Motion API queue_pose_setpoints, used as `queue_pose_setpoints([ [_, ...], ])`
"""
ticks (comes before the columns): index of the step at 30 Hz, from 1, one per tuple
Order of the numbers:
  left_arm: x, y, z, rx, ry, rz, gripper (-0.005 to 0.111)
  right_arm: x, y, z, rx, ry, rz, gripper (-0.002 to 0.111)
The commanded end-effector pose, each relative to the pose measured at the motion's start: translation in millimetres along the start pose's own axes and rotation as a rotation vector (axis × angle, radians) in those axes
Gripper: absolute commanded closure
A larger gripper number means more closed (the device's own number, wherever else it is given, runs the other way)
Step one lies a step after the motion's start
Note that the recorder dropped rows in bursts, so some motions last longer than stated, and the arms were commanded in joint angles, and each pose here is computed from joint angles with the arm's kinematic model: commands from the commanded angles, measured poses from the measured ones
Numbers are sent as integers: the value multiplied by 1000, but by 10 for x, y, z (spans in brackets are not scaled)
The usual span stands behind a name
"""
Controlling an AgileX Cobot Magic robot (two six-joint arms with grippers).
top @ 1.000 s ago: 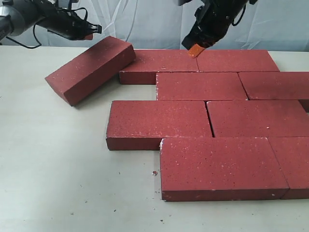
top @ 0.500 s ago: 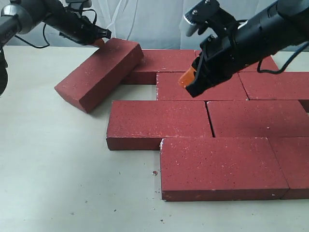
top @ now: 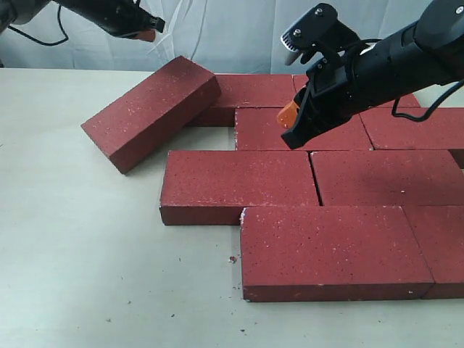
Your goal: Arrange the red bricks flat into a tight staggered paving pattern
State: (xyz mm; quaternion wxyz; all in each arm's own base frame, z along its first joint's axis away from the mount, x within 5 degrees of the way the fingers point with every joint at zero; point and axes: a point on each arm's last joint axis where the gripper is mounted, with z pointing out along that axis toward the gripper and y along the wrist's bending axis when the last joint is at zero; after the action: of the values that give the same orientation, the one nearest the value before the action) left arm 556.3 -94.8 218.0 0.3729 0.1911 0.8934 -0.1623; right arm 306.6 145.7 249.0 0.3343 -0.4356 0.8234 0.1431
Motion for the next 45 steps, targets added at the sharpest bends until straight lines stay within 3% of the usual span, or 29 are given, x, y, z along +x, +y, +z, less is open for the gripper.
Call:
queue_pose_setpoints([
  [1, -35, 77, 129, -160, -93, -23, 107, -17, -19, -19, 35, -24, -2, 109],
  [11, 239, -7, 492, -95, -8, -48, 107, -23, -32, -19, 49, -30, -2, 109],
  [16, 220, -202, 502, 29, 1, -35, 107, -23, -32, -19, 49, -30, -2, 109],
  [23, 120, -532, 381, 202, 54, 97, 107, -24, -35, -20, 52, -32, -2, 109],
  [34, 57, -777, 160, 397, 119, 230, 107, -25, -37, -20, 54, -33, -2, 109],
  [40, -2, -815, 104, 424, 79, 259, 107, -29, -44, -20, 62, -37, -2, 109],
  [45, -83, -757, -50, 307, 112, 319, 107, -2, -90, 65, 86, -32, 8, 109],
])
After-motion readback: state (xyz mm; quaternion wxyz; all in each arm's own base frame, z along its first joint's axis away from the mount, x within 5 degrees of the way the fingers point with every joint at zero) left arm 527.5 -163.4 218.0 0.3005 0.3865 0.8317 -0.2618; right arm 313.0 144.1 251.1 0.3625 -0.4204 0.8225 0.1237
